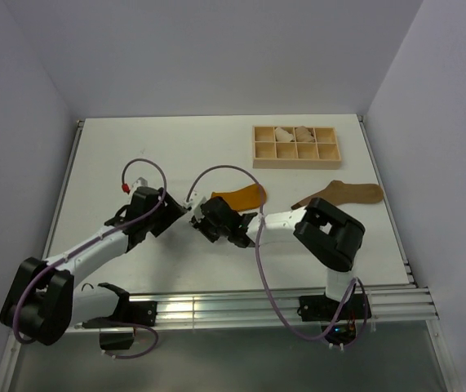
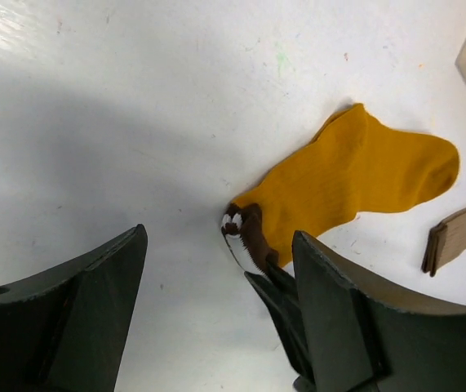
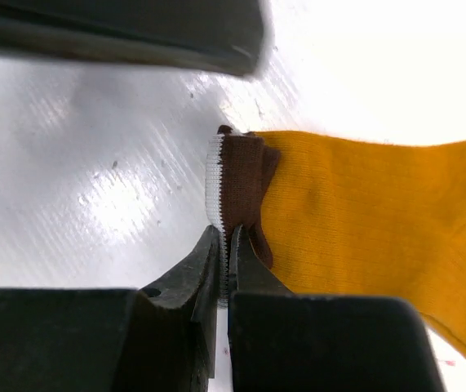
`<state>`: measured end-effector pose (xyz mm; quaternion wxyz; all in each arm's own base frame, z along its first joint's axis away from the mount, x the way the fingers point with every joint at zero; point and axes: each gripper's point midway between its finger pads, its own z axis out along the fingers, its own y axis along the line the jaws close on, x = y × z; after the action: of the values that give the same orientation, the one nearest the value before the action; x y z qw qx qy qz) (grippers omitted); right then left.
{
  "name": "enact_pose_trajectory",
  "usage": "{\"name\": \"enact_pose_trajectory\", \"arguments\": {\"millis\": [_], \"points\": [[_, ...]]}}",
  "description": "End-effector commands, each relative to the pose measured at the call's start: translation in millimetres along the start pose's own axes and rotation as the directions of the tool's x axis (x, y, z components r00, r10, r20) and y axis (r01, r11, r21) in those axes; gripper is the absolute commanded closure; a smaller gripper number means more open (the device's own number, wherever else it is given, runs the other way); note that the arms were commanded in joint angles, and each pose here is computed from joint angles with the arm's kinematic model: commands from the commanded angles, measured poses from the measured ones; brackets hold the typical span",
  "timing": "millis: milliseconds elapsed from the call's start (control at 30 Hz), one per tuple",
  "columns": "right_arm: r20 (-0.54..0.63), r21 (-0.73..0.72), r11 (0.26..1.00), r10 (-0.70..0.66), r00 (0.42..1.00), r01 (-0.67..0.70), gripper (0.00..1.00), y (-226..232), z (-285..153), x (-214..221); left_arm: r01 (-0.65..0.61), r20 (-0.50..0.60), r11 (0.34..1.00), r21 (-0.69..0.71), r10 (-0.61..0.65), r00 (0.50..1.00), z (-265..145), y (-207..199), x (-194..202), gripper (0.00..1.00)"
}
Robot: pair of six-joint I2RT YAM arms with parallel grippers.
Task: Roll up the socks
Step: Roll the sock at the center of the board.
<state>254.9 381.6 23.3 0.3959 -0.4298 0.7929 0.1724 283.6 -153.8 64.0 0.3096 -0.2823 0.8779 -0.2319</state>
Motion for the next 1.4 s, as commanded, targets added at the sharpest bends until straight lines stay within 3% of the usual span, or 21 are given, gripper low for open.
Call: {"name": "enact_pose_trajectory", "arguments": {"millis": [0, 233, 367, 533, 667, 867, 1067, 1367], "points": [[-0.164, -0.130, 0.982, 0.117, 0.980, -0.139, 1.00, 12, -14, 38, 0.032, 0.075, 0.997, 0.077, -0.038, 0.996, -9, -9, -13, 0.23], [-0.188, -0.271, 0.881, 0.347, 0.919, -0.388, 1.00, 9, -21, 24, 0.019, 0.040, 0.984, 0.177, -0.027, 0.999, -11, -21, -3, 0.29], [-0.194, -0.321, 0.774, 0.510, 0.838, -0.546, 1.00, 3, -26, 14, 0.023, 0.008, 0.978, 0.209, -0.025, 1.000, -10, -25, 6, 0.31], [-0.195, -0.393, 0.667, 0.612, 0.766, -0.633, 1.00, 12, -26, 6, -0.011, -0.019, 0.978, 0.208, 0.016, 1.000, -6, -31, 20, 0.32], [-0.235, -0.419, 0.541, 0.711, 0.663, -0.729, 1.00, 14, -24, 6, -0.015, -0.052, 0.979, 0.203, 0.026, 0.998, 1, -33, 32, 0.33], [-0.240, -0.432, 0.436, 0.789, 0.566, -0.790, 1.00, 5, -23, 6, -0.013, -0.102, 0.984, 0.179, 0.032, 0.994, 11, -28, 48, 0.36], [-0.258, -0.419, 0.378, 0.822, 0.508, -0.825, 0.99, -1, -20, 15, -0.018, -0.115, 0.984, 0.176, 0.039, 0.993, 10, -28, 55, 0.38], [-0.268, -0.423, 0.365, 0.824, 0.499, -0.830, 0.98, 0, -18, 15, -0.018, -0.123, 0.991, 0.135, 0.035, 0.992, 23, -20, 61, 0.44]]}}
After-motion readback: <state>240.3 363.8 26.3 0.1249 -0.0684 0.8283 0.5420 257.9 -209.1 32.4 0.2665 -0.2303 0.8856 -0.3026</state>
